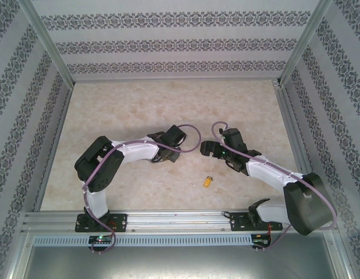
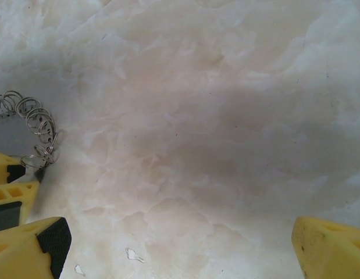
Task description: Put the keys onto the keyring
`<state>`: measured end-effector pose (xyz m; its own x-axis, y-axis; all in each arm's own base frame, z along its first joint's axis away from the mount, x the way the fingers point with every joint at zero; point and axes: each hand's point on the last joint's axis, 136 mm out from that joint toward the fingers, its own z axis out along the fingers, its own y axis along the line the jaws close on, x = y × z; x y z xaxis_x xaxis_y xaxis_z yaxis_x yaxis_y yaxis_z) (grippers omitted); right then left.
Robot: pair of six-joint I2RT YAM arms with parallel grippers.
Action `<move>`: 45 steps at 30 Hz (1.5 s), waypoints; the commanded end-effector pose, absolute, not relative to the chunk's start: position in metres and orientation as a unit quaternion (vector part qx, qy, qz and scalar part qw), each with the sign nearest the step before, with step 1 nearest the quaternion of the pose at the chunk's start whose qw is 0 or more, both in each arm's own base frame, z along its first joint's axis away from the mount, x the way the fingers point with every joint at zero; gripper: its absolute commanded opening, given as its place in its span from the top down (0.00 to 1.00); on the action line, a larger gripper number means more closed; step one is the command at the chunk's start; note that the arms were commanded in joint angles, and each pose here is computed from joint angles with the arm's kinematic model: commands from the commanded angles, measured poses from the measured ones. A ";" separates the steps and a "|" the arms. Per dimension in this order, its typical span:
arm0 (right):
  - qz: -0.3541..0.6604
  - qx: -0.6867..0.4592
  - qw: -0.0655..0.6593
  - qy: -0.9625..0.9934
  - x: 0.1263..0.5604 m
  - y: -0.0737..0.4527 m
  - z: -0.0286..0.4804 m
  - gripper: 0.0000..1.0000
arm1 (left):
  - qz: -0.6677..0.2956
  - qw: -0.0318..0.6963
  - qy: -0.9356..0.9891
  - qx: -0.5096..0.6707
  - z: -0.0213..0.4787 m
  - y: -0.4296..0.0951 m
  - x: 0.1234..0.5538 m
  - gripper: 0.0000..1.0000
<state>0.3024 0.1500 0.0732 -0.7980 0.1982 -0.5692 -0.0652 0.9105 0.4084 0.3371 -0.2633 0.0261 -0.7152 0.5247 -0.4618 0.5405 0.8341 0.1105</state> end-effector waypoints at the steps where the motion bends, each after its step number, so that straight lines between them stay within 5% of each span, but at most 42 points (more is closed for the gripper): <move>1: 0.215 0.045 0.321 0.921 0.308 0.150 0.077 0.02 | -0.004 0.268 0.920 0.287 0.035 -0.265 0.351 0.69; 17: 0.221 0.043 0.319 0.921 0.310 0.153 0.075 0.02 | -0.007 0.258 0.922 0.288 0.029 -0.268 0.350 0.73; 27: 0.222 0.046 0.319 0.920 0.309 0.152 0.075 0.02 | -0.002 0.262 0.922 0.287 0.027 -0.267 0.353 0.85; 31: 0.213 0.050 0.320 0.922 0.310 0.150 0.075 0.02 | 0.005 0.268 0.920 0.288 0.026 -0.265 0.355 0.99; 45: 0.260 0.028 0.356 0.897 0.312 0.164 0.114 0.02 | -0.038 0.358 0.870 0.337 0.116 -0.273 0.348 1.00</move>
<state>0.3064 0.1548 0.0914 -0.7675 0.2181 -0.6028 -0.0939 0.8919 0.4424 0.3493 -0.2685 0.0898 -0.5971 0.5408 -0.5925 0.5717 0.8050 0.1586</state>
